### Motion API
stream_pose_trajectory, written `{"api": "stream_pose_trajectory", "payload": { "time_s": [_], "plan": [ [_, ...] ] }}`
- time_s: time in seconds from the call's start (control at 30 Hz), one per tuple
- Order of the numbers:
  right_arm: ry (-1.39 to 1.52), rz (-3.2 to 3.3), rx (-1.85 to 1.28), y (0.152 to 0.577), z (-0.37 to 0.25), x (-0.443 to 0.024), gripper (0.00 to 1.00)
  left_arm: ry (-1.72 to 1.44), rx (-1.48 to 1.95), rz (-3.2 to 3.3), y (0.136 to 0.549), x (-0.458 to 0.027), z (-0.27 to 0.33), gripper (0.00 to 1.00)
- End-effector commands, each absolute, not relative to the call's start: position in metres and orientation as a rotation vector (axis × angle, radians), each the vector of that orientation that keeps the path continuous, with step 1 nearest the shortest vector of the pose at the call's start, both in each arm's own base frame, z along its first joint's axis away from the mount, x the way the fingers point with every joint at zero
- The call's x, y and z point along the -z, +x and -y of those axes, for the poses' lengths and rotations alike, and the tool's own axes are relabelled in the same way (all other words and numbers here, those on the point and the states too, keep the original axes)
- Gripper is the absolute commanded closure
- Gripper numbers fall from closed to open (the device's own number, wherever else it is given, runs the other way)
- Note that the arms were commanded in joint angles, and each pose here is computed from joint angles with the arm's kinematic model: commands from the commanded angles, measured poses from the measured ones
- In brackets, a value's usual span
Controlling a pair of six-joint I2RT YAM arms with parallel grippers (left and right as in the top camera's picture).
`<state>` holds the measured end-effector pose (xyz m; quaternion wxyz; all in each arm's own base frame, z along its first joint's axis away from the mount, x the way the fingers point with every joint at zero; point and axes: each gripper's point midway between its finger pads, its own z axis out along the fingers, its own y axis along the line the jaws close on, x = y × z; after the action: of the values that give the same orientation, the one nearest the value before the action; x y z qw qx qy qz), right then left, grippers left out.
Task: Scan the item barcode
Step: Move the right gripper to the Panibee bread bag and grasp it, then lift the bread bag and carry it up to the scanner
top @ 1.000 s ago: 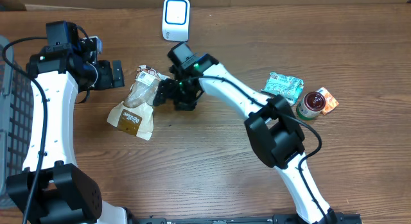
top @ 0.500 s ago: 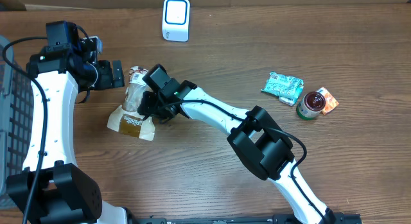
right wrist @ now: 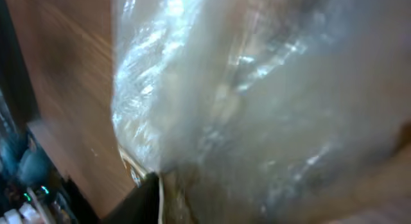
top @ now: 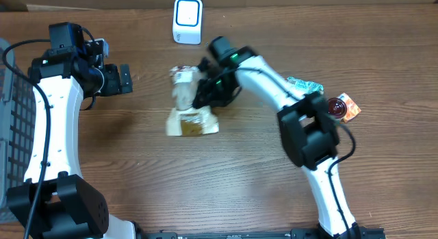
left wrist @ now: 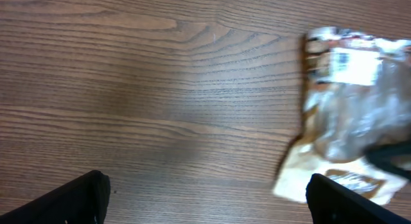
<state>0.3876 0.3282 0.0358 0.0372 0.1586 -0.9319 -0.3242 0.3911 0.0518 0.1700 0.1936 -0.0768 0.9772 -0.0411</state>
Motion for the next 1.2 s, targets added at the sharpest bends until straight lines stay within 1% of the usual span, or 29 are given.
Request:
{"api": "stream_pose_trajectory", "payload": {
  "time_s": [0.0,0.03,0.1,0.17,0.27,0.37,0.43,0.5,0.53,0.6,0.7,0.83,0.87,0.9,1.03,1.1,1.17],
  "plan": [
    [0.719,2.857,1.107,0.393,-0.325,-0.069,0.46,-0.191,0.109,-2.716,0.393,-0.179,-0.053,0.0],
    [0.69,2.86,1.104,0.394,-0.322,-0.069,0.38,-0.191,0.109,-2.716,0.393,-0.179,-0.053,0.0],
    [0.606,2.87,1.098,0.398,-0.319,-0.069,0.29,-0.191,0.109,-2.716,0.393,-0.179,-0.053,0.0],
    [0.487,2.879,1.077,0.401,-0.316,-0.066,0.28,-0.191,0.109,-2.716,0.393,-0.179,-0.053,0.0],
    [0.295,2.866,1.052,0.402,-0.315,-0.056,0.28,-0.191,0.109,-2.716,0.393,-0.179,-0.053,0.0],
    [0.202,2.864,1.059,0.402,-0.321,-0.042,0.29,-0.191,0.108,-2.716,0.393,-0.179,-0.053,0.0],
    [0.149,2.867,1.081,0.399,-0.328,-0.021,0.48,-0.191,0.109,-2.716,0.393,-0.179,-0.053,0.0],
    [0.171,2.876,1.099,0.397,-0.332,-0.01,0.62,-0.191,0.109,-2.716,0.393,-0.179,-0.053,0.0],
    [0.161,2.877,1.102,0.395,-0.332,-0.005,0.67,-0.191,0.109,-2.716,0.393,-0.179,-0.053,0.0],
    [0.107,2.875,1.09,0.393,-0.33,0.004,0.71,-0.191,0.109,-2.716,0.393,-0.179,-0.053,0.0],
    [0.079,2.882,1.062,0.393,-0.322,0.011,0.84,-0.191,0.108,-2.716,0.393,-0.179,-0.054,0.0],
    [0.061,2.869,1.041,0.39,-0.319,0.012,0.86,-0.191,0.109,-2.716,0.393,-0.179,-0.053,0.0],
    [0.061,2.868,1.04,0.389,-0.319,0.012,0.89,-0.191,0.109,-2.716,0.393,-0.179,-0.053,0.0],
    [0.061,2.868,1.041,0.389,-0.319,0.012,0.96,-0.191,0.109,-2.716,0.393,-0.179,-0.053,0.0],
    [0.11,2.822,1.163,0.396,-0.323,-0.006,0.96,-0.191,0.109,-2.716,0.393,-0.179,-0.053,0.0],
    [0.2,2.811,1.255,0.402,-0.325,-0.027,0.96,-0.191,0.109,-2.716,0.393,-0.179,-0.053,0.01],
    [0.256,2.836,1.283,0.409,-0.323,-0.05,0.96,-0.191,0.109,-2.716,0.393,-0.179,-0.053,0.0]
  ]
}}
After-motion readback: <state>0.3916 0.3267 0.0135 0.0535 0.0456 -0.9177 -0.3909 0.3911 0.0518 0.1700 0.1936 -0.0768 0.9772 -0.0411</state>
